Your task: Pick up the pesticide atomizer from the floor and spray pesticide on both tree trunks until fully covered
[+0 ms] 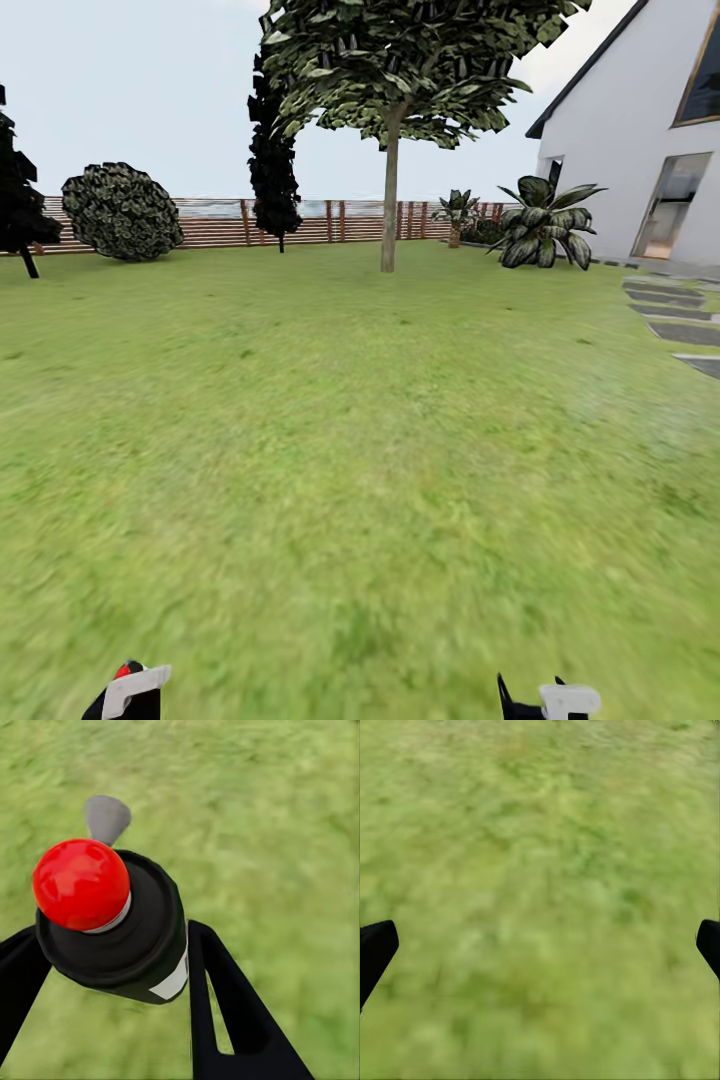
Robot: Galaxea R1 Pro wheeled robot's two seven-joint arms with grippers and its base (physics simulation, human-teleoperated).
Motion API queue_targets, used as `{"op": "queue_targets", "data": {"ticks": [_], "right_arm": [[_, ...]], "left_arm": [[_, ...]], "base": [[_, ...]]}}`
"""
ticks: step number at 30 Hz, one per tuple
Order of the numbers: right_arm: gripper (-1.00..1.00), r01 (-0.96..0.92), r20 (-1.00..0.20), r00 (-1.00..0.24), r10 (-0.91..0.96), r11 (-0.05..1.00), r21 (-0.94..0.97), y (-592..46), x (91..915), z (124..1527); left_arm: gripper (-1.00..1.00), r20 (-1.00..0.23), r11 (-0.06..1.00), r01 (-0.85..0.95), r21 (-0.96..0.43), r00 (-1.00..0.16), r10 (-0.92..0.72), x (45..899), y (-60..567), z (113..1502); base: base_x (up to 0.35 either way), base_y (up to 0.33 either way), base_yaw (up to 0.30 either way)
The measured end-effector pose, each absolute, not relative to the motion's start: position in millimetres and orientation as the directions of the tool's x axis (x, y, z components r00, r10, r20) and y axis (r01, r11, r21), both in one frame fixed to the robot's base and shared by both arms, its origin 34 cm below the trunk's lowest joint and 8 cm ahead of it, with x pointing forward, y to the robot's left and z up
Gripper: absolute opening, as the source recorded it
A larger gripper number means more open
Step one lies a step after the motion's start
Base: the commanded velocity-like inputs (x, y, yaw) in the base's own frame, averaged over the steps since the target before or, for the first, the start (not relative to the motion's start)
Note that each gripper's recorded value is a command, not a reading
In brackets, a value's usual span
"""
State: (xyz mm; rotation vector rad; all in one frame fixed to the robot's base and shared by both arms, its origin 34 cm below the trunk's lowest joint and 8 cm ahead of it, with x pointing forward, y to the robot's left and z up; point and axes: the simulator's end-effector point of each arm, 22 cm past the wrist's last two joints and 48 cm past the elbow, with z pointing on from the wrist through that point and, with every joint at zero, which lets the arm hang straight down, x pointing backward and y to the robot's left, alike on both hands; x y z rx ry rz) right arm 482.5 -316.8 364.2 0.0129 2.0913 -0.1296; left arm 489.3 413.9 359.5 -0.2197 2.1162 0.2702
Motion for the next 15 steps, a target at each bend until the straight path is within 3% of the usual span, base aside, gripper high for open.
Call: {"op": "queue_targets", "data": {"ticks": [10,15], "right_arm": [[1.0,0.062,-0.865,-0.5,-0.045,0.994,-0.087,-316.4,483.0,364.6],[1.0,0.063,-0.865,-0.5,-0.045,0.994,-0.087,-316.8,482.9,364.7]], "left_arm": [[-1.0,-0.849,0.959,-0.262,0.106,-0.526,-0.05,489.1,414.0,359.6],[-1.0,-0.849,0.959,-0.262,0.106,-0.526,-0.05,489.5,413.9,359.8]], "base": [[0.338,0.0,-0.001],[0.338,0.0,-0.148]]}}
